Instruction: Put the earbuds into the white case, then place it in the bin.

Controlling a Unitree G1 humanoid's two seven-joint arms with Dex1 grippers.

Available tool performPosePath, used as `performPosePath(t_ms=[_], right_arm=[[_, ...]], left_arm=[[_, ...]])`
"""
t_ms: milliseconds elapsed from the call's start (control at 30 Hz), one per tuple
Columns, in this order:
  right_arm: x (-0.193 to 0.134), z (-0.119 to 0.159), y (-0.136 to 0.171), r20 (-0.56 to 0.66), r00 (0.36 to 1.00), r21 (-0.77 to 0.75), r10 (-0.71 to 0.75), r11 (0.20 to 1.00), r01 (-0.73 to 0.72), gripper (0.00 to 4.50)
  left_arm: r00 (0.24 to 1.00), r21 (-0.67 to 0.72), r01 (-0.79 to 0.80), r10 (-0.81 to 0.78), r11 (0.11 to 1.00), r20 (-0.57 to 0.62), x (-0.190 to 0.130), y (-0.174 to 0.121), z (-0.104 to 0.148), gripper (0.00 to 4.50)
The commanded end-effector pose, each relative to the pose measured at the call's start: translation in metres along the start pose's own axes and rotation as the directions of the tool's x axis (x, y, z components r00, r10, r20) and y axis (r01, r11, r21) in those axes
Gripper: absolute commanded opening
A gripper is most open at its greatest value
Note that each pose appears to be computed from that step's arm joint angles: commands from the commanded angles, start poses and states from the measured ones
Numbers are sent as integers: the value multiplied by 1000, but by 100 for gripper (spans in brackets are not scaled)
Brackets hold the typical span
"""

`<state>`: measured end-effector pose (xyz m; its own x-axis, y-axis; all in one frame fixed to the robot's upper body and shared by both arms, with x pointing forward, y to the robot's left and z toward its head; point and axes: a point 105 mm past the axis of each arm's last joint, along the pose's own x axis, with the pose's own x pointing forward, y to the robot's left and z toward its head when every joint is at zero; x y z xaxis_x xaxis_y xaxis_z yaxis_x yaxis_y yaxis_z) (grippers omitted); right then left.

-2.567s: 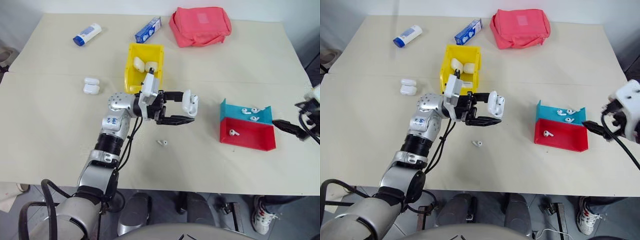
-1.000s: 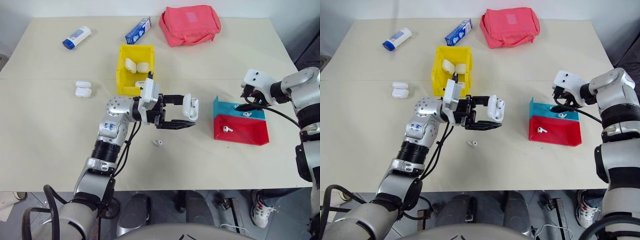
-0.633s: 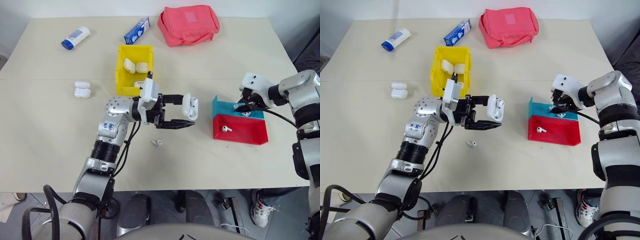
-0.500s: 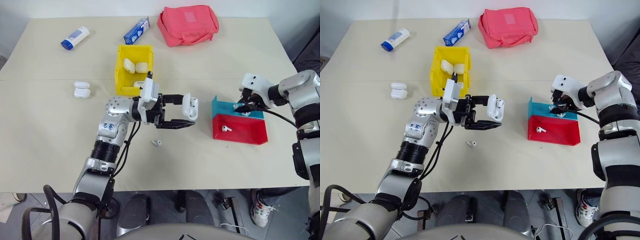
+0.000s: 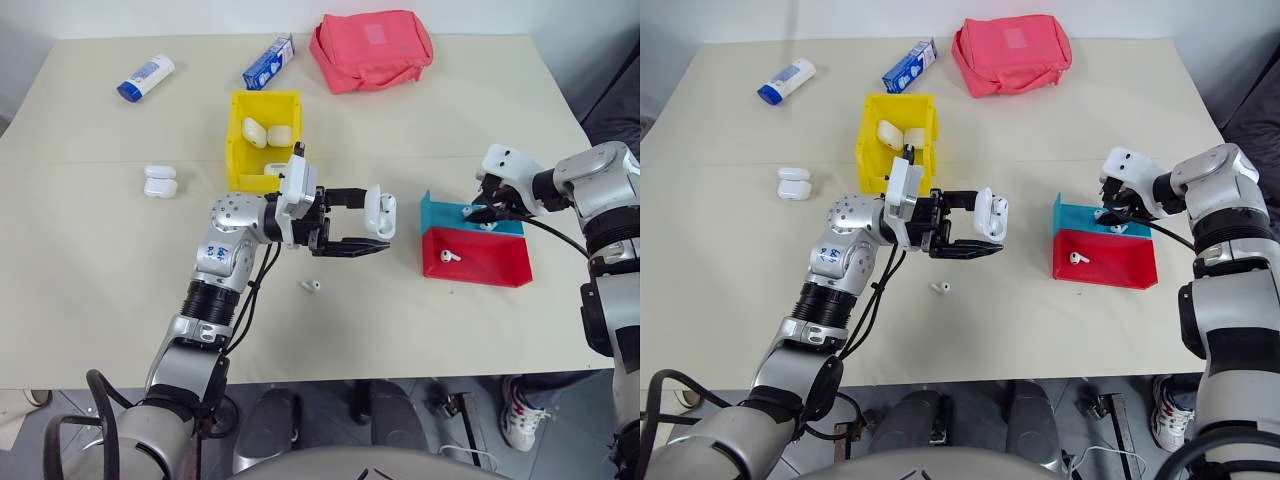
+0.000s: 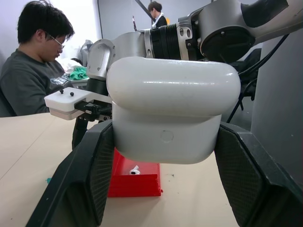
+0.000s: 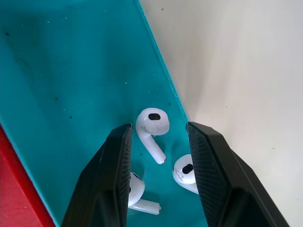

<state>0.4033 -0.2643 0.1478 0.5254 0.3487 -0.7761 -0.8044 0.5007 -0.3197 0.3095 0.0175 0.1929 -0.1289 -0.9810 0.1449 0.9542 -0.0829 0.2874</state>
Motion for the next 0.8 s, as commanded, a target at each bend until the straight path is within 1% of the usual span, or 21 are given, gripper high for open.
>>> performPosePath(t_ms=[33,133,233,300,333,433,567,700,800], right_arm=[[-5,7,-4,26,1000,-12,-15,1000,16,187],[-4,8,-3,32,999,-10,-9,1000,9,187],[-3,9,-2,35,999,-10,-4,1000,5,127],[-2,8,-1,36,999,-10,2,1000,-2,60],[-2,8,-1,35,999,-9,2,1000,-2,47],[-1,6,-1,21,1000,-6,-1,1000,1,47],[-3,8,-3,37,999,-5,-10,1000,10,47],[-20,29,-8,138,990,-49,-22,998,29,47],[-37,52,-5,290,957,-80,-19,996,44,47]], left_arm=[[1000,42,5,-6,999,22,1,-1,10,280],[1000,43,4,-5,999,21,1,-1,10,280],[1000,45,1,-2,999,20,1,0,10,280],[1000,45,-1,0,999,19,1,0,10,280],[1000,45,-1,0,999,19,0,0,10,280],[1000,46,-3,2,999,19,0,0,10,280],[1000,48,-4,3,999,19,0,1,10,280],[1000,49,-3,2,999,20,1,1,10,280],[1000,45,-3,2,999,19,0,2,8,280]])
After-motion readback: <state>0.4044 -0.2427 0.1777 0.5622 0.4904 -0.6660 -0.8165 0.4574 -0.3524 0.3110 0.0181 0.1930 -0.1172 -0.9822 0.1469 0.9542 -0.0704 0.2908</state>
